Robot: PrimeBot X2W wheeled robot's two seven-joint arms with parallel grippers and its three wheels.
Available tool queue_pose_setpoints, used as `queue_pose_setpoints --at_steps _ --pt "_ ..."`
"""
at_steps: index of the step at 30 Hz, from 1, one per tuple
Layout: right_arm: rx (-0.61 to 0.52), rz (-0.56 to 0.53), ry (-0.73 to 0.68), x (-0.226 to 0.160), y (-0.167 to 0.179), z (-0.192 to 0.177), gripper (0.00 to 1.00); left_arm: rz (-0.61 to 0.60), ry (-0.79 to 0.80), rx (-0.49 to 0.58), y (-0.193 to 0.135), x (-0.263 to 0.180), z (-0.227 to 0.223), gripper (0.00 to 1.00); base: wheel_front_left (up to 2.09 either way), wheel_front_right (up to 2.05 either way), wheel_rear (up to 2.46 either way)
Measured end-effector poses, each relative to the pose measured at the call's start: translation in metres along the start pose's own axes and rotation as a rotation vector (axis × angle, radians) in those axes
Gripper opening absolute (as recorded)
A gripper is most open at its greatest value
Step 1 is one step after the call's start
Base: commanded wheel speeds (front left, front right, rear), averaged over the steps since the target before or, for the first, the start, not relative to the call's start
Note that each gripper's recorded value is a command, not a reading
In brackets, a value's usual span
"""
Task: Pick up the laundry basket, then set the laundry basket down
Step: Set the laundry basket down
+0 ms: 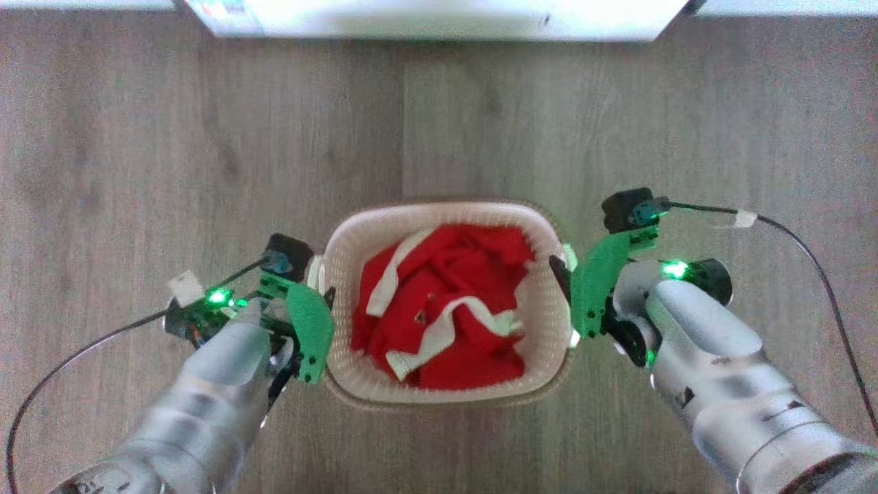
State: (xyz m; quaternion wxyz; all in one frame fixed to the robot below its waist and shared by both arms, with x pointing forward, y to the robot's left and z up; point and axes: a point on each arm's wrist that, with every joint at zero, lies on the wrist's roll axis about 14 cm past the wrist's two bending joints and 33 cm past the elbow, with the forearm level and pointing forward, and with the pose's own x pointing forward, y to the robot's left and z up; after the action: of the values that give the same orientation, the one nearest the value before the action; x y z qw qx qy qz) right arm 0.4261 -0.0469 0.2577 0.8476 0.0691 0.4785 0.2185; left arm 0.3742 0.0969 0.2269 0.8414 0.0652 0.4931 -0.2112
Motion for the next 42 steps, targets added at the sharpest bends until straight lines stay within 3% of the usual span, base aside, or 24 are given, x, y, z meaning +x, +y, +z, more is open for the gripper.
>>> queue_pose_setpoints --at_steps 5,10,16,21,26,32,42 --pt "-0.006 -0.019 -0.197 -0.032 0.005 0.041 1.0 0.051 -0.196 0.021 0.009 -0.026 0.046 1.0 0.0 0.0 0.0" --pt "-0.004 -0.049 -0.535 -0.086 0.008 0.109 1.0 0.106 -0.399 0.011 0.013 -0.066 0.096 1.0 0.0 0.0 0.0" --pt "-0.087 -0.081 -0.787 -0.143 0.015 0.16 1.0 0.168 -0.708 0.022 0.017 -0.128 0.175 1.0 0.0 0.0 0.0" --pt "-0.159 -0.11 -1.021 -0.205 0.022 0.201 1.0 0.199 -0.891 0.025 0.007 -0.174 0.186 1.0 0.0 0.0 0.0" --pt "-0.182 -0.178 -1.163 -0.251 0.014 0.194 1.0 0.205 -1.036 0.032 -0.004 -0.215 0.189 1.0 0.0 0.0 0.0" --pt "-0.169 -0.181 -1.262 -0.284 0.021 0.178 1.0 0.248 -1.167 0.02 -0.006 -0.256 0.19 1.0 0.0 0.0 0.0" --pt "-0.113 -0.221 -1.233 -0.287 0.009 0.136 1.0 0.256 -1.195 -0.113 -0.014 -0.267 0.159 1.0 0.0 0.0 0.0"
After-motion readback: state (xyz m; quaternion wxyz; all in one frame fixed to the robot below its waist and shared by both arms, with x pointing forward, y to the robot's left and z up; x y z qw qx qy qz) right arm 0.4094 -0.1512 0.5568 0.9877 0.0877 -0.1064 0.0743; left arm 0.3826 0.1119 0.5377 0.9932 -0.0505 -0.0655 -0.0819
